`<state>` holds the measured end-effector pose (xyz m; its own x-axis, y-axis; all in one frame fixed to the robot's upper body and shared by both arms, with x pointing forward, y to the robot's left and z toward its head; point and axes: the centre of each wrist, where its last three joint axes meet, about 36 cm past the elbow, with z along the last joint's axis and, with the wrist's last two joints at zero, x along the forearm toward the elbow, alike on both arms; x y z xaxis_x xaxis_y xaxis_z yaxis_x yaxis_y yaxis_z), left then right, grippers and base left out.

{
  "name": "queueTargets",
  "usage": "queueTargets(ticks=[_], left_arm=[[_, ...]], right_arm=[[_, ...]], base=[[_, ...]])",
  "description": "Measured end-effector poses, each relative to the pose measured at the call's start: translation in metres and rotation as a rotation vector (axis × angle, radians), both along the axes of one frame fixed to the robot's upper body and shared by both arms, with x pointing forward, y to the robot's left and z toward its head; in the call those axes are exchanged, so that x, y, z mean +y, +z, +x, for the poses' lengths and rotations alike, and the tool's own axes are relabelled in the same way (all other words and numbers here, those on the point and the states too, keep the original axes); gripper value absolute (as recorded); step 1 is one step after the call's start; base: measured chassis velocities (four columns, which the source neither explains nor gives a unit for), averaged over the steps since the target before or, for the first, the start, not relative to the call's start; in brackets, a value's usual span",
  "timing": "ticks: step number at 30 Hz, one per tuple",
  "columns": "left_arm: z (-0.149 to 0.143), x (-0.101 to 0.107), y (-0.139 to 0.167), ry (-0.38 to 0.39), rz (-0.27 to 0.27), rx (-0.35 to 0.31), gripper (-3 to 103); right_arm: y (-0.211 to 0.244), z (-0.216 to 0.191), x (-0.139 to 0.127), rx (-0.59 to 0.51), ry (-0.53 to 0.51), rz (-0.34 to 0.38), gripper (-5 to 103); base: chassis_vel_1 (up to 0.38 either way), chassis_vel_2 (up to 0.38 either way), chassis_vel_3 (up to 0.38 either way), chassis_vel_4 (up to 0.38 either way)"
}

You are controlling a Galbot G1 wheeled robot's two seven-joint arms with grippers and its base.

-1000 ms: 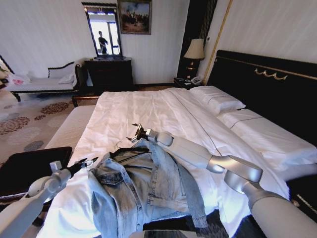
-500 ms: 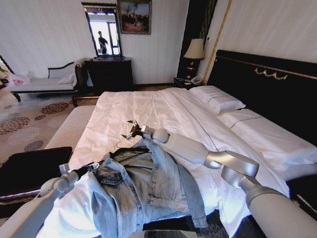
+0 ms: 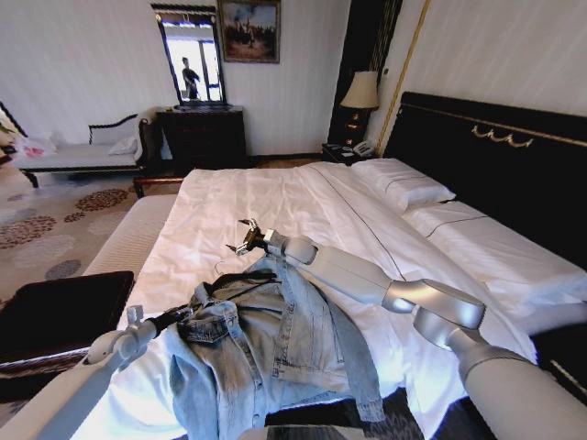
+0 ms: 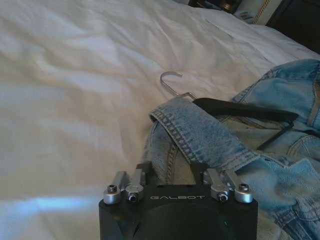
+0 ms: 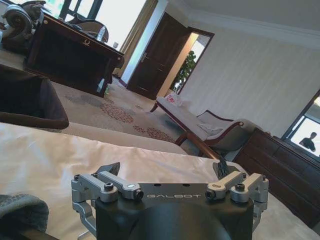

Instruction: Pick up the clothes from the bed and hang them on the clothes hanger.

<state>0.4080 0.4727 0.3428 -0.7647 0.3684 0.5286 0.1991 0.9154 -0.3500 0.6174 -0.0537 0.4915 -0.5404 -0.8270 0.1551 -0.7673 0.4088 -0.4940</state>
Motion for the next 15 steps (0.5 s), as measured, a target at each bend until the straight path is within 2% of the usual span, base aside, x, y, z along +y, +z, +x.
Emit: queueTargets(ticks=[2,4,5,8,11,15], left_arm=[[0.001,0.001,0.002,0.001,0.004,-0.002,34],[0.001,0.002,0.002,0.001,0.006,-0.004,34],[0.001,0.002,0.004,0.002,0.011,-0.01,23],[0.002,0.003,0.006,0.001,0.014,-0.014,18],[0.002,0.003,0.009,-0.005,0.027,-0.021,3],[0.0,0.003,0.009,-0.008,0.042,-0.034,0]], right_arm=[[-0.001,-0.002,-0.005,-0.001,-0.014,0.006,100],[-0.001,-0.002,-0.006,-0.001,-0.02,0.009,100],[-0.002,-0.003,-0.008,-0.002,-0.036,0.016,100],[-0.003,-0.004,-0.011,-0.003,-0.046,0.019,100],[-0.002,-0.01,-0.02,0.001,-0.097,0.012,100],[-0.008,-0.017,-0.031,0.051,-0.201,-0.015,100]], base=[[0.0,0.0,0.0,0.0],[0.0,0.0,0.0,0.0],[0.0,0.0,0.0,0.0],[0.0,0.0,0.0,0.0],[0.0,0.0,0.0,0.0],[0.0,0.0,0.0,0.0]])
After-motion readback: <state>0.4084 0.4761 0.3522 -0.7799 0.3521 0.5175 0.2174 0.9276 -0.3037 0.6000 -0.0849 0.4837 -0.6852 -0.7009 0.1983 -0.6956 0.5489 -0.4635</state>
